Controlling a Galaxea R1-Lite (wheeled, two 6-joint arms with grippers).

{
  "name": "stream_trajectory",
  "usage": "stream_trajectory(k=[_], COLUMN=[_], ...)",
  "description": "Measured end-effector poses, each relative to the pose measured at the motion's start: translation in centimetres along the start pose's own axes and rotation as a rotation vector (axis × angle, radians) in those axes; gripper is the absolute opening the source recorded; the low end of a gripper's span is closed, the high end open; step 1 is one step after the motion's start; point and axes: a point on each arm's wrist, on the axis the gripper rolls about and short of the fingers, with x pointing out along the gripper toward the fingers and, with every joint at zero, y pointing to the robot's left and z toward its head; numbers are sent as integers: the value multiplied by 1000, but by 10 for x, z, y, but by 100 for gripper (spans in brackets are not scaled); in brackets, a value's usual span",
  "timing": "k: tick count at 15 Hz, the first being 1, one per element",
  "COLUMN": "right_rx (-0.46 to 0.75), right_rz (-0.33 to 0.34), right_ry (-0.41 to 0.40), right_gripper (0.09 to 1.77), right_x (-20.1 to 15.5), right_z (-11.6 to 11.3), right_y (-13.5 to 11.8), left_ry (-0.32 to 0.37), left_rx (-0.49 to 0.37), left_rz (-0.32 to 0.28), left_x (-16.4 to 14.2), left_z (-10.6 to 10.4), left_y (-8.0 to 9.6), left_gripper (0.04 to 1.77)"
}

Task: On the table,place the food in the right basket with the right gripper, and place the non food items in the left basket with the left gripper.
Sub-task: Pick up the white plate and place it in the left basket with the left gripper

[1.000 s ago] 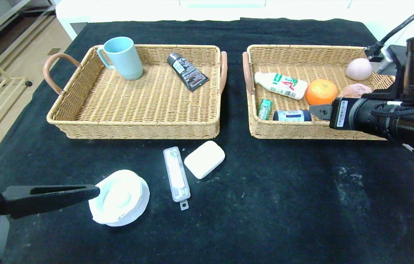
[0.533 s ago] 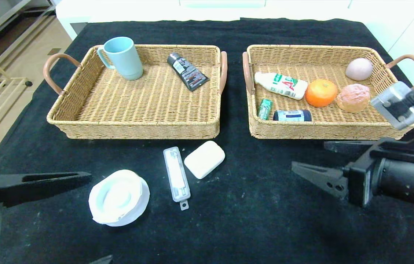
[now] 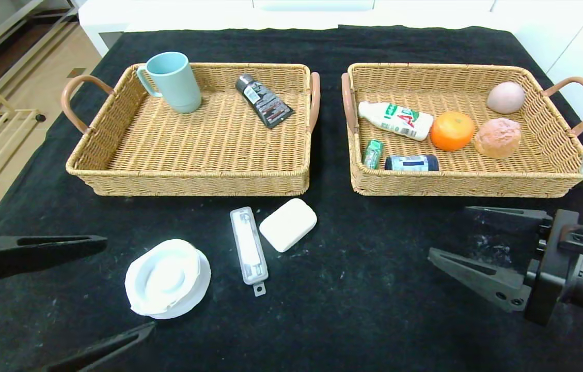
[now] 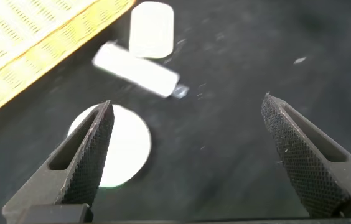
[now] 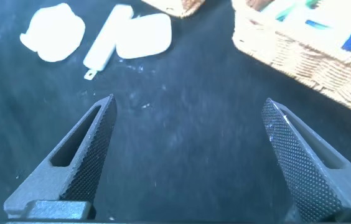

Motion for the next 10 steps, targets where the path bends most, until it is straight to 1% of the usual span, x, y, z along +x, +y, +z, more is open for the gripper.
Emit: stream_trajectory(k=[2,3,4,7,10], right_rx=[5,7,8,9,8], right_rz=[-29,-41,-48,-51,-54], right_ry=[8,11,12,16,18], right_gripper=[170,170,170,170,170], right_x=[-2,-3,-4,-6,-6], right_z=[-5,-7,-7,-9,-10], right_y=[-5,-7,-9,-9,-9], left_ry=[90,137,170,233,287], left_rx=[-6,-18,-48,-157,-208], left_rz=[59,88,120,237,342], left_x=[1,3,6,20,38], left_z=[3,4,5,6,8], left_y=[3,4,5,10,23], left_gripper=[172,172,172,172,172])
